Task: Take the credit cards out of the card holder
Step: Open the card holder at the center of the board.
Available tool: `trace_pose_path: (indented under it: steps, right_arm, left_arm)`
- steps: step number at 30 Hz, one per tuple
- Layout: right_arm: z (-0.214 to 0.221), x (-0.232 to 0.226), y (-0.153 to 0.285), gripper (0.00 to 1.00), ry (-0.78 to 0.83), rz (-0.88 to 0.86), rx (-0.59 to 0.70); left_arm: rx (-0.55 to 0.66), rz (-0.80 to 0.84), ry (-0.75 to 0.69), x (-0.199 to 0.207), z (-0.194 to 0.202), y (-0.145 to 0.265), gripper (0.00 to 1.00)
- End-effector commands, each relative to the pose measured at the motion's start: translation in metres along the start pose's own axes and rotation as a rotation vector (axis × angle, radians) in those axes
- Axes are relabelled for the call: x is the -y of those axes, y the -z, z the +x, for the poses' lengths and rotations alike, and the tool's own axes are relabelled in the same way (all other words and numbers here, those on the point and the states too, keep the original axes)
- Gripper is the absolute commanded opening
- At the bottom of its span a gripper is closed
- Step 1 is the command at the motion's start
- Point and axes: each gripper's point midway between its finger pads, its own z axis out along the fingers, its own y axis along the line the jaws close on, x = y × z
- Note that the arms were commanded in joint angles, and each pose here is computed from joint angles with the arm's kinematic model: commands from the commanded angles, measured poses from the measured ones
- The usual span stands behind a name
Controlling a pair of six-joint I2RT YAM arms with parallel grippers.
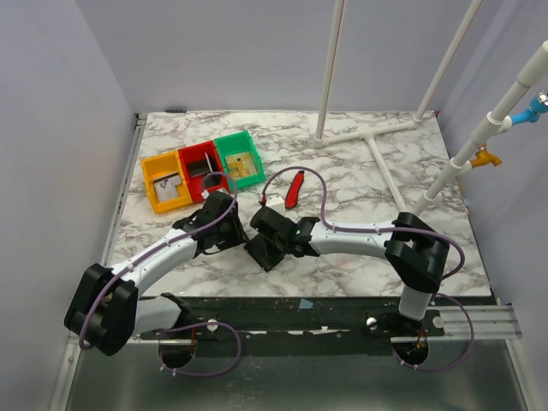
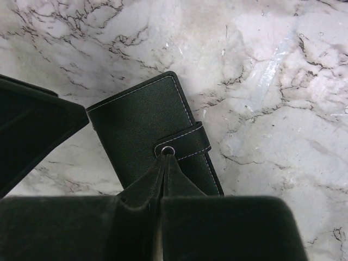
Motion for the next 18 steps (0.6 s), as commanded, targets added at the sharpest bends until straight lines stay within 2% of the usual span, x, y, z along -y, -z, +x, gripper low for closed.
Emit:
trace_pose_path:
  steps: [1, 3, 10, 18]
  right_arm:
    - [-0.013, -0.002, 0.006, 0.01, 0.022, -0.006, 0.049]
    - [-0.014, -0.002, 0.005, 0.01, 0.04, -0.003, 0.053]
    - [-0.021, 0.003, 0.005, 0.29, 0.097, 0.039, 0.09]
    - [-0.018, -0.004, 0.0, 0.35, 0.138, 0.039, 0.1]
  left_arm:
    - [-0.032, 0.033, 0.013, 0.009, 0.006, -0.012, 0.36]
    - [-0.045, 0.017, 0.012, 0.005, 0.009, -0.016, 0.34]
    - [-0.082, -0.029, 0.012, -0.005, 0.017, -0.03, 0.28]
    - [-0.096, -0.039, 0.014, -0.004, 0.017, -0.036, 0.22]
